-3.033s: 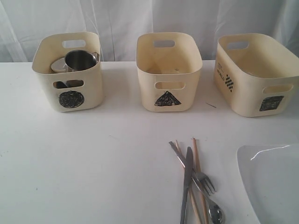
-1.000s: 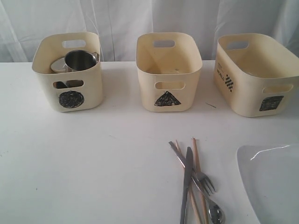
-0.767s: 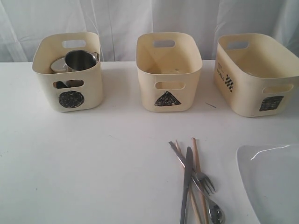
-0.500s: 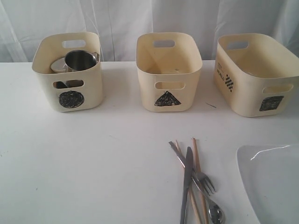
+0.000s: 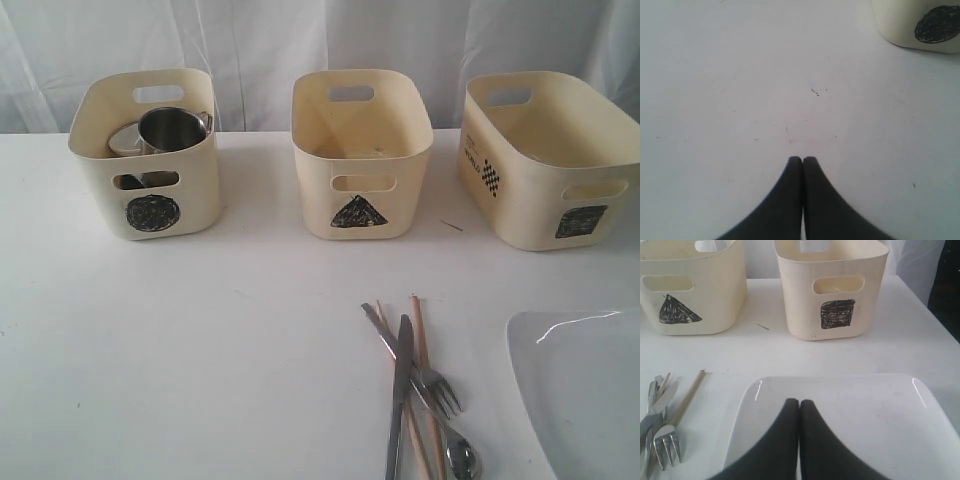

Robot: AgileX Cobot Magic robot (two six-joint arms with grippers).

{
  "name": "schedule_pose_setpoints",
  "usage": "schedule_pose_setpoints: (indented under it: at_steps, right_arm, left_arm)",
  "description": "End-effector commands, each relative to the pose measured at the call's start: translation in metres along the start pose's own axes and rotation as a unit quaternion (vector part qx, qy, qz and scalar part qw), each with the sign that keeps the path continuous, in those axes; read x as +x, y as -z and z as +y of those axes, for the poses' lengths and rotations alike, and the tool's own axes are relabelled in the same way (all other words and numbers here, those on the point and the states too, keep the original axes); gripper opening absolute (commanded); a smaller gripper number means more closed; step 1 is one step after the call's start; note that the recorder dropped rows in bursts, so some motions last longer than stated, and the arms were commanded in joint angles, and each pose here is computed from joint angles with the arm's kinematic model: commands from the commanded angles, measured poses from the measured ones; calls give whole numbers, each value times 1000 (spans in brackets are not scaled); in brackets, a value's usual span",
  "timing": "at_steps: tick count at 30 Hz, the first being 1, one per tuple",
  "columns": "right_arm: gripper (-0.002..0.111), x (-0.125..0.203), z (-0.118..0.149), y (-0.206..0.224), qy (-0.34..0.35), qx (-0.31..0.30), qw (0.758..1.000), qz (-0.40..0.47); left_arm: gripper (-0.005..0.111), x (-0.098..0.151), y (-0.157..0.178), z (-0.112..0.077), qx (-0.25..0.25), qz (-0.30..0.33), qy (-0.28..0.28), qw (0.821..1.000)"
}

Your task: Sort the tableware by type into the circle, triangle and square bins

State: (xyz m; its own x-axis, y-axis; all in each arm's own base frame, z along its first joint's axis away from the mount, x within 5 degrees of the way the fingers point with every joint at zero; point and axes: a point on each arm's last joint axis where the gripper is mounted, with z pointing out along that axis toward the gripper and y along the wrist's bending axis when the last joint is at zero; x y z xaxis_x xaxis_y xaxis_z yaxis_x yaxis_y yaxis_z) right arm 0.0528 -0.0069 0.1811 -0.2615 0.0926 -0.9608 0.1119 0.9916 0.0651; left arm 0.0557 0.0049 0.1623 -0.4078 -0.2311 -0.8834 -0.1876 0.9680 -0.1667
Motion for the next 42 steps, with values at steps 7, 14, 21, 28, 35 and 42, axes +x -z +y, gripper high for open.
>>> schedule_pose_setpoints:
  at_steps: [7,14,21,28,35,42]
  right_arm:
    - [0,-14,2,1,25,-11,997,-78]
    - [0,-56,11,21,-99,-97,936,-324]
    - [0,-79,-4,46,-219,-106,834,-494]
    - [0,-156,3,79,-269,-156,805,-505]
    - [0,-234,66,24,119,-265,896,-336]
    - [0,-194,32,-116,175,-48,982,-43]
  left_arm:
    - [0,1,0,-1,5,-1,3,1000]
    - [0,1,0,-1,5,-1,3,1000]
    - [0,1,0,-1,5,0,3,1000]
    - [0,1,0,-1,5,0,3,1000]
    - [0,1,0,-1,5,0,3,1000]
    - [0,1,0,-1,5,0,3,1000]
